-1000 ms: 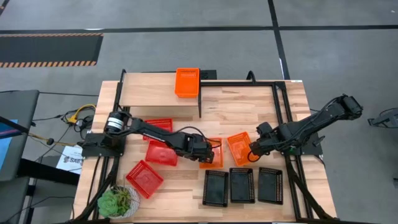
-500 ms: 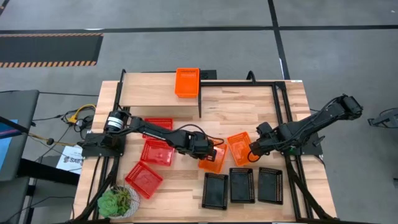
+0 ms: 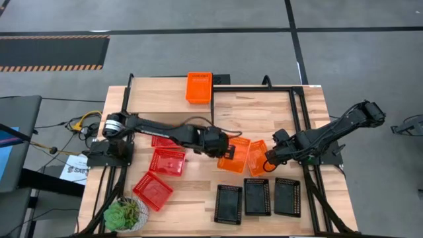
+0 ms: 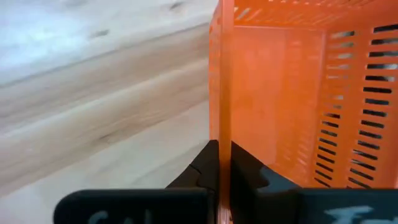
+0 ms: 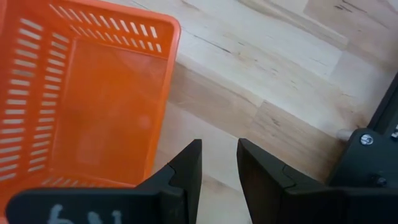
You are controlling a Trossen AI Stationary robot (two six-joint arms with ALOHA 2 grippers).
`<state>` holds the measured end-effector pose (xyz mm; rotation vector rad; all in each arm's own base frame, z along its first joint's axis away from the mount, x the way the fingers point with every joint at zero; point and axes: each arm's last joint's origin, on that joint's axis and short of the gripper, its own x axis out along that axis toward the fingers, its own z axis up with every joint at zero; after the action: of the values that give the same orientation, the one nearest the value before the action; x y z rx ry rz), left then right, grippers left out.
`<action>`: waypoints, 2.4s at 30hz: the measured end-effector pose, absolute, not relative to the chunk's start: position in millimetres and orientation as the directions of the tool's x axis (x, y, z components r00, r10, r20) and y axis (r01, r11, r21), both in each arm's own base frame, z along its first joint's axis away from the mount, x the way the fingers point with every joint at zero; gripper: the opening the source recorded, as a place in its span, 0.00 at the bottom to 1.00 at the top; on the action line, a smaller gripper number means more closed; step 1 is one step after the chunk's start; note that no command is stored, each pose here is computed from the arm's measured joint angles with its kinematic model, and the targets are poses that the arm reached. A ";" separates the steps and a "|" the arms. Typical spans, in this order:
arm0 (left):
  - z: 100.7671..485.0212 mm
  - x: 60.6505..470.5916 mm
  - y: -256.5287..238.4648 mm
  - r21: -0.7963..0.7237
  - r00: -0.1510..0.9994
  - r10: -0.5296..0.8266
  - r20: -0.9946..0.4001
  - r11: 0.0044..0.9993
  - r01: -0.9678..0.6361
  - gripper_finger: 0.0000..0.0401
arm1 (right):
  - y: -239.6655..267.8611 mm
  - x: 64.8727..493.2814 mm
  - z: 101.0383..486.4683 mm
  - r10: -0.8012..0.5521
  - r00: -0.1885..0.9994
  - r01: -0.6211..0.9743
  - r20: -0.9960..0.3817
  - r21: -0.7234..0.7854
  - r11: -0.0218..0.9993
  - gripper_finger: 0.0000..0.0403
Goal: Stack baskets on shelf by color
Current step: Stack the left orange bin on top of the other orange bin on the shelf
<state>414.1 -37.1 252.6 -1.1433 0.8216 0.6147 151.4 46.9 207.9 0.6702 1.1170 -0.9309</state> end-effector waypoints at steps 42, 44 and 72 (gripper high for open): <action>386.8 293.9 204.9 -0.222 0.311 0.434 -0.846 0.243 -0.944 0.00 | 35.6 153.6 208.2 -0.311 0.128 0.920 -0.942 -0.004 0.391 0.31; 383.9 296.7 206.1 -0.227 0.315 0.423 -0.850 0.246 -0.942 0.00 | 34.5 153.8 208.2 -0.312 0.126 0.917 -0.942 -0.010 0.400 0.31; 367.2 302.0 206.6 -0.257 0.297 0.302 -0.906 0.164 -0.952 0.00 | 33.7 153.7 208.2 -0.313 0.122 0.903 -0.942 -0.026 0.429 0.31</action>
<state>302.0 206.6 367.2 -1.0054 0.8218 1.0540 153.7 33.7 208.2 0.6698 1.1043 -0.9916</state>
